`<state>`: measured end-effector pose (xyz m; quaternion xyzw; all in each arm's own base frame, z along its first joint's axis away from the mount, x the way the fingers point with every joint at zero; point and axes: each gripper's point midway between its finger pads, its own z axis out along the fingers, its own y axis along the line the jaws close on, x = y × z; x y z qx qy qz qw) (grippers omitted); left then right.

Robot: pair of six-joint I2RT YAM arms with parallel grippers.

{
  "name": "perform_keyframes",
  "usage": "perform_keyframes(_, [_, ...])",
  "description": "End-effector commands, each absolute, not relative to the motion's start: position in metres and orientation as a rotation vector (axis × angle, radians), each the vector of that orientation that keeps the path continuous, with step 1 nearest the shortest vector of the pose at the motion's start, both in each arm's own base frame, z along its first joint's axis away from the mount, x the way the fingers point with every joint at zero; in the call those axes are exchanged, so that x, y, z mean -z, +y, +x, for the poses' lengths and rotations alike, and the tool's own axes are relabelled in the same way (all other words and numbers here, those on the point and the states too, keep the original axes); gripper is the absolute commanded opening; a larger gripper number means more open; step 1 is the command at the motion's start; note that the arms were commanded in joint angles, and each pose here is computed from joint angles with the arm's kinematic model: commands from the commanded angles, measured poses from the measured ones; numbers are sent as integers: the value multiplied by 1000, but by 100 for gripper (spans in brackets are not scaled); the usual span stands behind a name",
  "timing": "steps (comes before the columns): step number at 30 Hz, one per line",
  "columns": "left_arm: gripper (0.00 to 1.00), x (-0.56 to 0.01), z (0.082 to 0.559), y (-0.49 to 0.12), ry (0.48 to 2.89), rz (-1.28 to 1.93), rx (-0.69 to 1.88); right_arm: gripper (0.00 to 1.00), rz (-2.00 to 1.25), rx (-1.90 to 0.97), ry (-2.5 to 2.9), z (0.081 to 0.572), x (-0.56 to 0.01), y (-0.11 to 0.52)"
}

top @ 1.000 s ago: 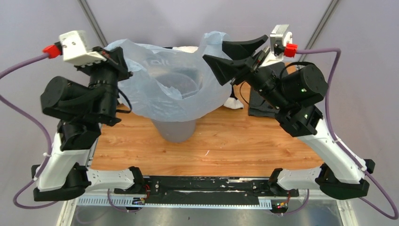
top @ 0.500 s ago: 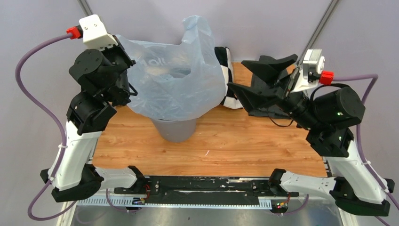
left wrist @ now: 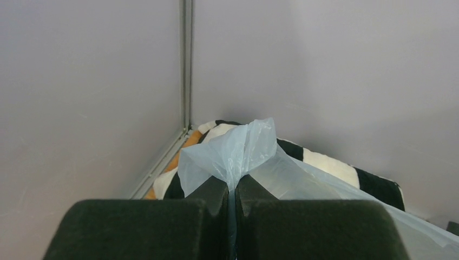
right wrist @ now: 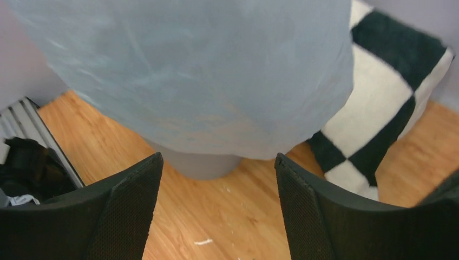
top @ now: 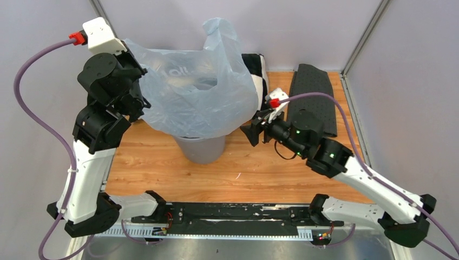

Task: Put the trash bags into the trash bin

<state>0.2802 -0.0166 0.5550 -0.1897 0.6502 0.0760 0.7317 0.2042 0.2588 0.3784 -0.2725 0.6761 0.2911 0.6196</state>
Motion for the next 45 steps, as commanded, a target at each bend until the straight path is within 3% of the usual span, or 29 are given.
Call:
perform_keyframes(1, [0,-545,281,-13,1451,-416,-169,77,-540,-698,1639,229,-349,261])
perform_keyframes(15, [0,-531,288,-19,1478,-394,-144,72,-553,-918,1464,250,-363,292])
perform_keyframes(18, [0,-533,287,-20,1475,-389,-129,62,-568,-951,1438,252,-377,302])
perform_keyframes(23, [0,-534,285,-22,1472,-380,-99,26,-615,-1004,1424,253,-391,326])
perform_keyframes(28, [0,-533,282,-28,1476,-365,-49,12,-688,-1028,1422,249,-400,358])
perform_keyframes(39, [0,-540,275,-30,1456,-348,11,6,-856,-1116,1513,236,-357,454])
perform_keyframes(45, [0,-538,276,-30,1463,-334,-2,3,-868,-1085,1608,234,-323,463])
